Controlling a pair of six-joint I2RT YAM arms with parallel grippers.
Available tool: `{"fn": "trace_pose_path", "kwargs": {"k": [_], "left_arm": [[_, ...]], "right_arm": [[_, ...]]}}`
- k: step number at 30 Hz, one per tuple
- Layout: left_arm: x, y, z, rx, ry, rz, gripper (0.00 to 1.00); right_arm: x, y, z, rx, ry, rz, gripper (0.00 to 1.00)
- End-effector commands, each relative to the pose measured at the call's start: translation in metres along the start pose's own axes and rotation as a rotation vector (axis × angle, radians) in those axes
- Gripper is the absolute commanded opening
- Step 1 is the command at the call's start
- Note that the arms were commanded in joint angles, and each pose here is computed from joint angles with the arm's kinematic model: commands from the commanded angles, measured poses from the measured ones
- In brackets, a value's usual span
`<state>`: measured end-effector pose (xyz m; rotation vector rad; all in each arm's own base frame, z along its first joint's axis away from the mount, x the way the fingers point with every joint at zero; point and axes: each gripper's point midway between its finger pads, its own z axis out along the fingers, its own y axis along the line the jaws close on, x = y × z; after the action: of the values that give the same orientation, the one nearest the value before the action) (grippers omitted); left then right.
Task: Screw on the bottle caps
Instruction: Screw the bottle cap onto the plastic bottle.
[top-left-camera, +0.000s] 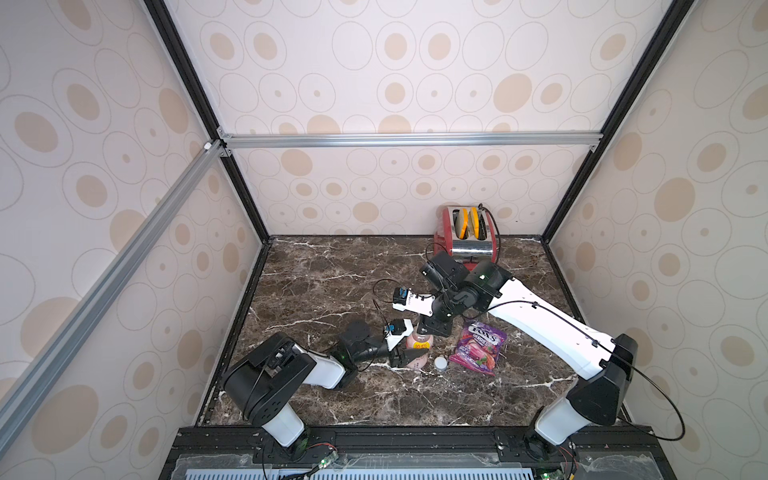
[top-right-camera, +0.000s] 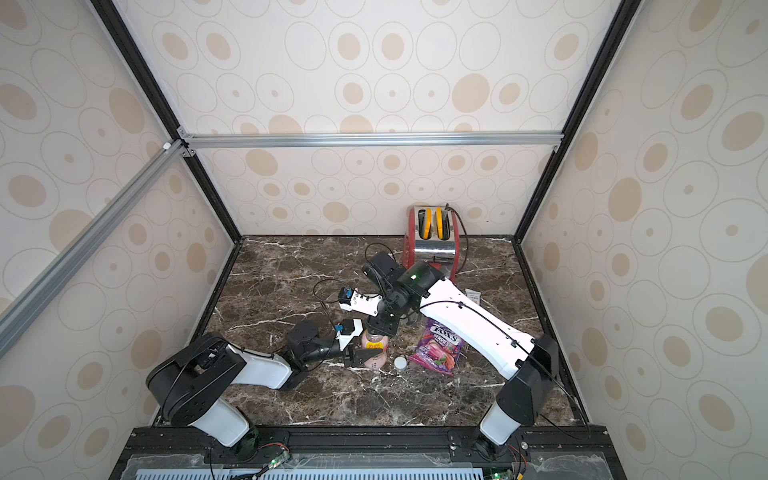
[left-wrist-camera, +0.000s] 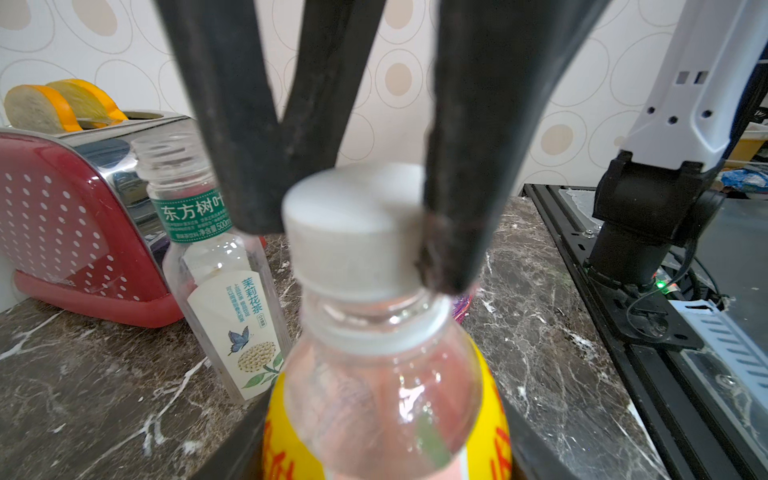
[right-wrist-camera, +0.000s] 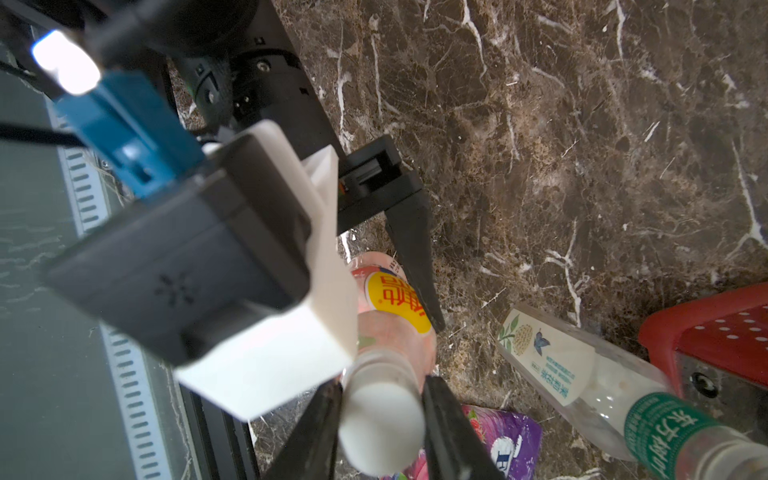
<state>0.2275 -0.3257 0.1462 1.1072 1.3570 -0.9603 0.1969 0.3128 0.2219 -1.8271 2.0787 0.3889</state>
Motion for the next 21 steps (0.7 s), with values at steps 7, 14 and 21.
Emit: {"fn": "trace_pose_path", "kwargs": {"k": [7,14,21], "left_arm": [[0.013,-0.005,0.000,0.008,0.049,-0.016,0.67],[0.014,-0.005,-0.001,0.008,0.046,-0.011,0.69],[0.012,-0.006,-0.002,0.003,0.033,-0.004,0.74]], "right_arm": [[0.003,0.007,0.001,-0.046,0.020,0.044,0.46],[-0.008,0.009,-0.016,-0.034,-0.047,0.061,0.69],[-0.016,0.004,-0.039,-0.073,-0.143,0.185,0.76]]}}
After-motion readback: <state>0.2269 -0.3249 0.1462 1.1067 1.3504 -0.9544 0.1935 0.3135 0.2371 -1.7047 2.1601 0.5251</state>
